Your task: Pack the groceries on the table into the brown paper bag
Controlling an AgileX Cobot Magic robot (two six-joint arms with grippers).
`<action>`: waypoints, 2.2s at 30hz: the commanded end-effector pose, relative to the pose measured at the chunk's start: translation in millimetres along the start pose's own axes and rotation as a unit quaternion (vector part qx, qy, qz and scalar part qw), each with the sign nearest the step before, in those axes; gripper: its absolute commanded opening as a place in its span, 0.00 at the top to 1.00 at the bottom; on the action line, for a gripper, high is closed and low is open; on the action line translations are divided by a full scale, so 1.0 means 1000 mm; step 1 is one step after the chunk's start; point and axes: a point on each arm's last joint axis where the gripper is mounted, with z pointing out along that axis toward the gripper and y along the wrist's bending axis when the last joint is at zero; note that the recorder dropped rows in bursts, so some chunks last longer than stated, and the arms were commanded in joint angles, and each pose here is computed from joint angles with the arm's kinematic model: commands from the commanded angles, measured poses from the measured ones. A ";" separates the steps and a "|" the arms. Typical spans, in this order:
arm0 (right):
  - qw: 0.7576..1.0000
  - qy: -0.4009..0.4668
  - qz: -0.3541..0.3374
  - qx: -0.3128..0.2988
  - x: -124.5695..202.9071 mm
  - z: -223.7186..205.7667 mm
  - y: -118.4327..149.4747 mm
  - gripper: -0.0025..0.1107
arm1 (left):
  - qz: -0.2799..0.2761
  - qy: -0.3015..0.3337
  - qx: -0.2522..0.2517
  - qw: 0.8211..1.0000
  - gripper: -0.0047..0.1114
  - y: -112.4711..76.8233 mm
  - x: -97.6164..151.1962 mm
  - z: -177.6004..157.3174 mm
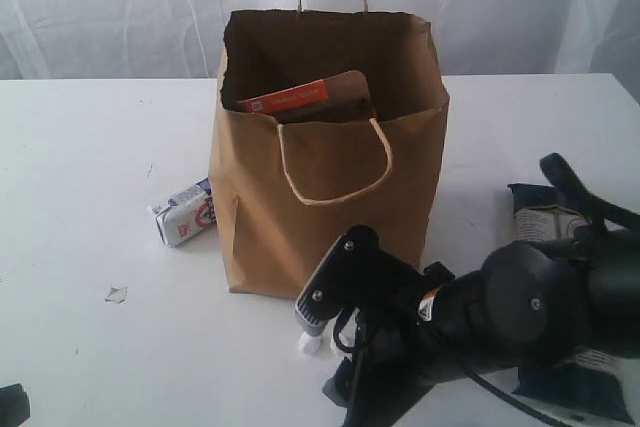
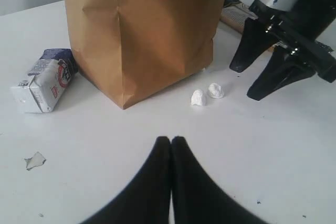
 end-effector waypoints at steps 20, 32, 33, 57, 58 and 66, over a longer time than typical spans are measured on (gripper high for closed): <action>0.998 0.056 -0.012 -0.022 -0.005 0.040 -0.003 0.78 | -0.002 -0.002 0.003 1.000 0.96 0.000 0.001 0.000; 0.999 -0.017 0.047 -0.016 -0.026 -0.009 -0.001 0.98 | -0.002 -0.002 0.003 1.000 0.96 0.000 0.001 0.000; 0.998 -0.029 0.046 -0.017 -0.028 -0.017 0.000 0.98 | -0.002 -0.002 0.003 1.000 0.96 0.000 0.001 0.000; 0.989 0.008 0.145 -0.032 -0.022 -0.009 0.002 0.42 | -0.002 -0.002 0.003 1.000 0.96 0.000 0.001 0.000; 0.987 0.015 0.155 -0.029 -0.020 -0.001 0.001 0.43 | -0.002 -0.002 0.003 1.000 0.96 0.000 0.001 0.000; 0.983 0.056 0.174 -0.032 -0.028 0.038 -0.002 0.43 | -0.002 -0.002 0.003 1.000 0.96 0.000 0.001 0.000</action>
